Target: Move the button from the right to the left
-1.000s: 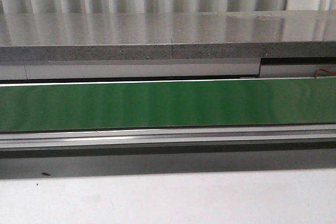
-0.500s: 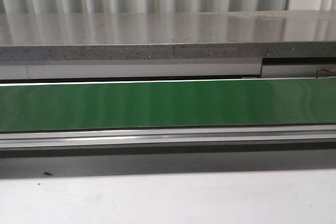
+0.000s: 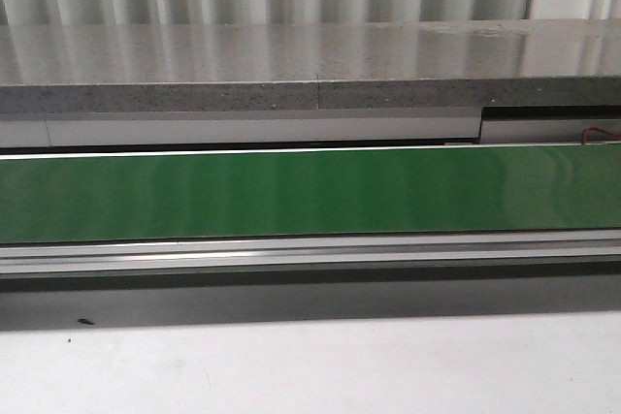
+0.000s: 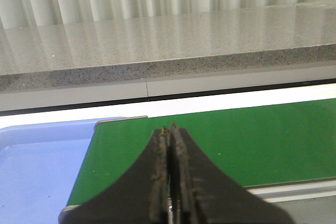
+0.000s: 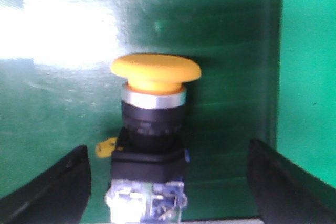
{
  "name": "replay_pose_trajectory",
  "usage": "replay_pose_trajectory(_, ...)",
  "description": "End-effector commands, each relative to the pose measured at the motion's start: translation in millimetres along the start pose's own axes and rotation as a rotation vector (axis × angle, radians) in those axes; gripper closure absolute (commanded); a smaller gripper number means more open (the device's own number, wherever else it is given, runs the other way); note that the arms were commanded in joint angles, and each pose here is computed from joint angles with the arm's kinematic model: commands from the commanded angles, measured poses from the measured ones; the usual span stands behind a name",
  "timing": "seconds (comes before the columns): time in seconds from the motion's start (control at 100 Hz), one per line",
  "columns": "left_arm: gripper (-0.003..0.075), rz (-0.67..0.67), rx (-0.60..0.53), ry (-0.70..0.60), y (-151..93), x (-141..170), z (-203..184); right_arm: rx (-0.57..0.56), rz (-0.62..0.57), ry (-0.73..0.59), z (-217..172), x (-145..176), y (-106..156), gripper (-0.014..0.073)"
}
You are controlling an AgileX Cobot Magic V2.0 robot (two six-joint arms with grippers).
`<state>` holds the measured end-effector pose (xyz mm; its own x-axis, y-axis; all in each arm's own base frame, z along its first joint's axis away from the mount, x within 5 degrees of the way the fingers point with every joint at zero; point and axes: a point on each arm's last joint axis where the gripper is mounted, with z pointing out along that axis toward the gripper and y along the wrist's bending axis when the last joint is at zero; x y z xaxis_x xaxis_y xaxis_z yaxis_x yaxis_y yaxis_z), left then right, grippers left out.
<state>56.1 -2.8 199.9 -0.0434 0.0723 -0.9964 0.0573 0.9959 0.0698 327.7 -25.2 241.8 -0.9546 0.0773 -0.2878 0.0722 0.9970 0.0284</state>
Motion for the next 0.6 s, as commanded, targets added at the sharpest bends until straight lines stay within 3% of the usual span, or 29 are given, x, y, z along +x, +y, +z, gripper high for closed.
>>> replay_pose_trajectory(0.0,0.0741,-0.011,-0.003,-0.073,-1,4,-1,-0.017,-0.029,-0.128,-36,-3,12,-0.0018)
replay_pose_trajectory(0.24,0.0741,-0.011,-0.003,-0.073,-1,4,-1,-0.056,-0.124,-0.239,-68,22,40,0.0013)
replay_pose_trajectory(0.31,0.0741,-0.011,-0.003,-0.073,-1,4,-1,-0.061,-0.131,-0.275,-74,36,41,0.0125)
replay_pose_trajectory(0.48,0.0741,-0.011,-0.003,-0.073,-1,4,-1,-0.067,-0.132,-0.369,-88,77,36,0.0527)
replay_pose_trajectory(0.55,0.0741,-0.011,-0.003,-0.073,-1,4,-1,-0.069,-0.132,-0.41,-94,93,34,0.065)
replay_pose_trajectory(0.59,0.0741,-0.011,-0.003,-0.073,-1,4,-1,-0.069,-0.131,-0.428,-96,101,32,0.0662)
